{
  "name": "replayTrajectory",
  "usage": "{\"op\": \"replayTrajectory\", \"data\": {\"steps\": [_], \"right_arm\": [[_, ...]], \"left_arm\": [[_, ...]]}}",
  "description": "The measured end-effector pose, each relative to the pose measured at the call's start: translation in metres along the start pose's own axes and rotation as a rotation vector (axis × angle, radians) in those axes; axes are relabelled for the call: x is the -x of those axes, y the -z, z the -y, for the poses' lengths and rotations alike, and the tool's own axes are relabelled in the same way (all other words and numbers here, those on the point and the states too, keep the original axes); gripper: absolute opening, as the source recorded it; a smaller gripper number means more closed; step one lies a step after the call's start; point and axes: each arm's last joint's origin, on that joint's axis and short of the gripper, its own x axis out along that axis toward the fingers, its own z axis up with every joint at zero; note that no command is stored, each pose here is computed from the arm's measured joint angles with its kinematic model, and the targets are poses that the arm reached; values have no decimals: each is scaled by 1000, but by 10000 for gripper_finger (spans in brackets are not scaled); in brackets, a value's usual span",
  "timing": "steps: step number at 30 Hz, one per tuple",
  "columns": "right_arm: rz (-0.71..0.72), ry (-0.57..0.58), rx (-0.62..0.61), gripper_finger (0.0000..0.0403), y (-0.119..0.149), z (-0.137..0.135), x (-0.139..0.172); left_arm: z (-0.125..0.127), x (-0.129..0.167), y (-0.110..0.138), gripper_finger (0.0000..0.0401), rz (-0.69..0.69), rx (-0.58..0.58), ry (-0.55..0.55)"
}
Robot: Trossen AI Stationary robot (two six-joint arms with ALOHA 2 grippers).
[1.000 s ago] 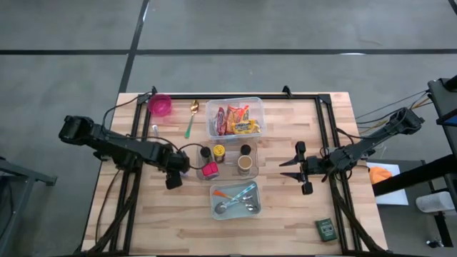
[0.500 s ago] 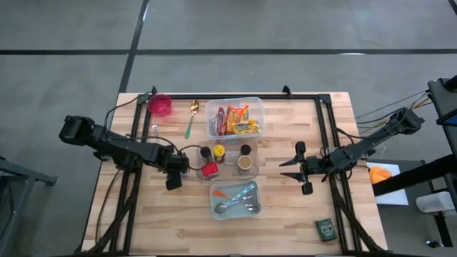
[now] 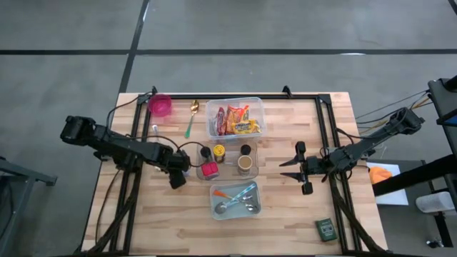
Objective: Pick & Place Food Item
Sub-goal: Put the purple spoon into the gray bin
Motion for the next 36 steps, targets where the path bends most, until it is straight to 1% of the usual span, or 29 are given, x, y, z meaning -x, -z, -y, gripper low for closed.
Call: {"op": "replayTrajectory", "data": {"steps": [6,10,13,17,19,24,31,36], "right_arm": [[0,0,0,130,0,0,0],[0,0,0,130,0,0,0],[0,0,0,130,0,0,0],[0,0,0,130,0,0,0],[0,0,0,130,0,0,0],[0,0,0,130,0,0,0],[0,1,0,130,0,0,0],[1,0,0,130,0,0,0]], "left_arm": [[1,0,-1,109,6,128,17],[2,0,-2,78,-2,251,42],[3,0,-2,67,-17,359,59],[4,0,-2,64,-33,493,69],[4,0,-2,64,-38,532,71],[4,0,-1,63,-44,550,73],[4,1,-2,63,-42,538,79],[8,4,-4,63,-56,521,113]]}}
